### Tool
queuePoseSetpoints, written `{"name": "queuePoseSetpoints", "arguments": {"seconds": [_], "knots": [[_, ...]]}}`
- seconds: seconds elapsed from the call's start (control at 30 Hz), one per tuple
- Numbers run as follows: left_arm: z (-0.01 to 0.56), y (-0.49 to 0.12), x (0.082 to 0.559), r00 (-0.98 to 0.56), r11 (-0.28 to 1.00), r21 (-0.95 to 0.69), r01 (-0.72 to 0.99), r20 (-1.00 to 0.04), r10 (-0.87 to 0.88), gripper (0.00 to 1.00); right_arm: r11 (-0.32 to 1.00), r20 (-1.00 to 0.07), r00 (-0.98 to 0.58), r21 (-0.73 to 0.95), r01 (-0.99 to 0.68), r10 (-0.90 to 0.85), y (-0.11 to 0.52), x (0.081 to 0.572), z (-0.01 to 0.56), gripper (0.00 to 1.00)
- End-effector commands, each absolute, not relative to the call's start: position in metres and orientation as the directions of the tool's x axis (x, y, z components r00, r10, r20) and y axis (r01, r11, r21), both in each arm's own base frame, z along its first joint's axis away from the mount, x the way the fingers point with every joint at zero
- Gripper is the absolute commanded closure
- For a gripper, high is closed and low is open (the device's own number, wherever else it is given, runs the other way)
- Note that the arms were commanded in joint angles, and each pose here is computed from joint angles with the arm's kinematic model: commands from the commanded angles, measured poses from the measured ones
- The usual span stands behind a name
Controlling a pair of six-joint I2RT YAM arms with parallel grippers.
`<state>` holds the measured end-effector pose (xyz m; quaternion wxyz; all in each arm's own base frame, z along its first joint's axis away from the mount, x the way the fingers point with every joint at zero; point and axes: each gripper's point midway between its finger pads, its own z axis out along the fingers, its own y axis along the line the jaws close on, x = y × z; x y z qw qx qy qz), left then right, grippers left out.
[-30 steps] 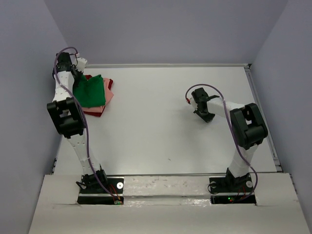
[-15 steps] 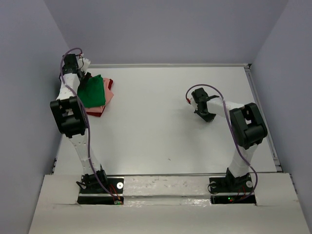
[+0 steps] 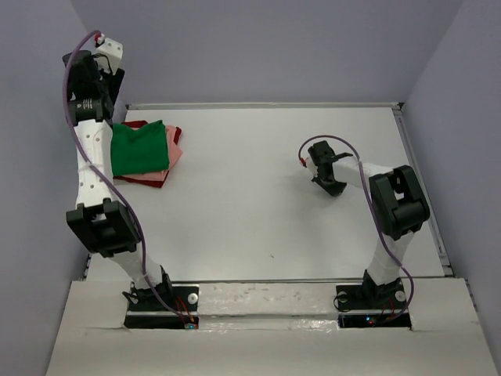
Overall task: Fold and stack the t-shirts
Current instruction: Neatly place the folded tshirt to the corner
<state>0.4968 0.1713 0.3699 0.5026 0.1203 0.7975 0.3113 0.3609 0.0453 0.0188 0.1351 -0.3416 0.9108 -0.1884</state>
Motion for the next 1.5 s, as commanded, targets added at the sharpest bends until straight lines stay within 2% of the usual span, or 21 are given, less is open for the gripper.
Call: {"name": "queuePoseSetpoints", "arguments": {"seconds": [0.0, 0.07, 0.1, 0.17, 0.2, 0.23, 0.27, 0.63, 0.87, 1.27, 1.47], "knots": [[0.337, 0.147, 0.476, -0.476, 0.855, 0.515, -0.06, -0.768, 0.429, 0.37, 0.737, -0.154, -0.738, -0.337, -0.586, -0.657, 0.06, 0.352, 0.011, 0.93], [0.326, 0.15, 0.474, -0.471, 0.853, 0.514, -0.09, -0.776, 0.418, 0.52, 0.739, -0.157, -0.738, -0.331, -0.587, -0.657, 0.061, 0.352, 0.011, 0.97], [0.306, 0.152, 0.468, -0.501, 0.852, 0.514, -0.093, -0.764, 0.406, 0.65, 0.74, -0.158, -0.738, -0.33, -0.586, -0.656, 0.061, 0.352, 0.011, 1.0], [0.296, 0.154, 0.469, -0.501, 0.853, 0.512, -0.101, -0.767, 0.402, 0.76, 0.74, -0.158, -0.738, -0.324, -0.589, -0.656, 0.062, 0.351, 0.01, 1.0], [0.285, 0.155, 0.472, -0.511, 0.856, 0.507, -0.1, -0.764, 0.394, 0.89, 0.741, -0.156, -0.739, -0.321, -0.589, -0.655, 0.062, 0.351, 0.009, 1.0], [0.281, 0.156, 0.474, -0.515, 0.858, 0.502, -0.108, -0.767, 0.384, 0.96, 0.741, -0.154, -0.74, -0.321, -0.59, -0.655, 0.062, 0.351, 0.009, 1.0], [0.272, 0.159, 0.479, -0.525, 0.859, 0.499, -0.115, -0.764, 0.374, 1.0, 0.741, -0.15, -0.74, -0.316, -0.593, -0.656, 0.062, 0.35, 0.007, 1.0], [0.232, 0.179, 0.513, -0.536, 0.855, 0.476, -0.207, -0.786, 0.308, 1.0, 0.758, -0.117, -0.758, -0.245, -0.604, -0.642, 0.071, 0.344, -0.007, 1.0], [0.206, 0.202, 0.524, -0.593, 0.831, 0.492, -0.26, -0.76, 0.265, 1.0, 0.752, -0.078, -0.761, -0.248, -0.611, -0.644, 0.067, 0.341, -0.017, 1.0], [0.18, 0.249, 0.535, -0.645, 0.742, 0.577, -0.341, -0.718, 0.262, 1.0, 0.747, -0.069, -0.759, -0.255, -0.614, -0.647, 0.064, 0.338, -0.014, 1.0], [0.14, 0.26, 0.543, -0.695, 0.729, 0.601, -0.328, -0.676, 0.245, 1.0, 0.742, -0.054, -0.759, -0.262, -0.617, -0.649, 0.061, 0.337, -0.016, 1.0]]}}
